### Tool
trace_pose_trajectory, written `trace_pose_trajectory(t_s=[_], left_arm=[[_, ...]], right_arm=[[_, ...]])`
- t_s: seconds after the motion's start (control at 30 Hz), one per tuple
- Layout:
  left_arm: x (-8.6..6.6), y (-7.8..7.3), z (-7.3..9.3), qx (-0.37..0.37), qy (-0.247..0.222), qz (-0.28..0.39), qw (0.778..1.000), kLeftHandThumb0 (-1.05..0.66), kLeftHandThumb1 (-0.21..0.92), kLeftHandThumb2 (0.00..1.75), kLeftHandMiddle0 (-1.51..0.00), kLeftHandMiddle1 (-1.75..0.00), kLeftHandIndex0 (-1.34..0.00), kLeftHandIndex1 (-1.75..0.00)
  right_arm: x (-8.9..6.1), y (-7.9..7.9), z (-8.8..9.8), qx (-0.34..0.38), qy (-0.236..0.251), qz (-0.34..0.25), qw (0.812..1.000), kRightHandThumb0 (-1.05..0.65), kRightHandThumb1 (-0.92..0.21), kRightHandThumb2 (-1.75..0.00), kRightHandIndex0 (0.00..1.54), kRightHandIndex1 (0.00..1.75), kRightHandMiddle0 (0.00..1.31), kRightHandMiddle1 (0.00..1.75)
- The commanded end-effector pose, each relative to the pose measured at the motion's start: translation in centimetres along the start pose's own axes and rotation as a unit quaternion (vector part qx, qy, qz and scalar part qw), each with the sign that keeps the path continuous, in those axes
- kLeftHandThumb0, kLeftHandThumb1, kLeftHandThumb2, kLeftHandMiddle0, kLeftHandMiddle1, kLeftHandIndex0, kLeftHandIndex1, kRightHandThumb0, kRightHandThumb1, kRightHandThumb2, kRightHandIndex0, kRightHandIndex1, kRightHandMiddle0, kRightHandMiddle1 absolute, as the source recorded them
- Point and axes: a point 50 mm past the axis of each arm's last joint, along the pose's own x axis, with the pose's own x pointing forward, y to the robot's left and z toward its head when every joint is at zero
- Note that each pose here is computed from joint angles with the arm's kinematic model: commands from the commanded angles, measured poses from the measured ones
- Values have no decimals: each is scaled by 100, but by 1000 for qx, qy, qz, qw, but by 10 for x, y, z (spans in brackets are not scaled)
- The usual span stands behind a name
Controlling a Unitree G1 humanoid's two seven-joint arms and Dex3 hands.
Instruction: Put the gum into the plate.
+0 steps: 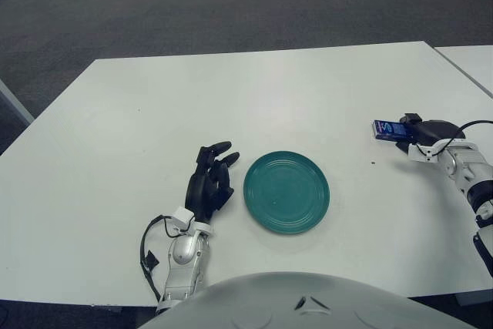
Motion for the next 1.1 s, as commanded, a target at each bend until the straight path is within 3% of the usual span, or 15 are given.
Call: trace_pose_trajectory(t_s=[0.0,0.2,0.5,0.8,0.9,1.07], left_arm=[[-7,6,-14,-4,43,12,999,-74,92,74,-37,-74,-8,-111],[-5,7,-14,-14,41,16,999,-73,92,71,-37,-75,-9,-111],[-4,8,-14,-20,39,20,999,-73,92,69,-38,-76,-10,-111],[-1,9,-13,-35,35,16,999,-72,92,65,-37,-77,-12,-112],[0,10,-14,-38,33,17,999,-72,92,64,-38,-78,-13,-112],[1,10,-14,-37,32,19,999,-72,92,64,-37,-77,-12,-112]], right_arm=[[-11,37,19,-13,-37,43,998,-48,-86,-61,56,16,17,161],[-13,43,19,-41,-30,18,999,-40,-73,-78,54,41,31,173],[-18,63,20,-63,-7,8,998,-40,-64,-87,48,87,39,172],[-20,65,17,-69,3,-2,998,-40,-64,-86,49,103,40,171],[-17,57,12,-68,6,-13,998,-40,-64,-86,48,108,39,171],[-8,30,0,-60,20,-45,997,-40,-64,-87,48,113,40,170]])
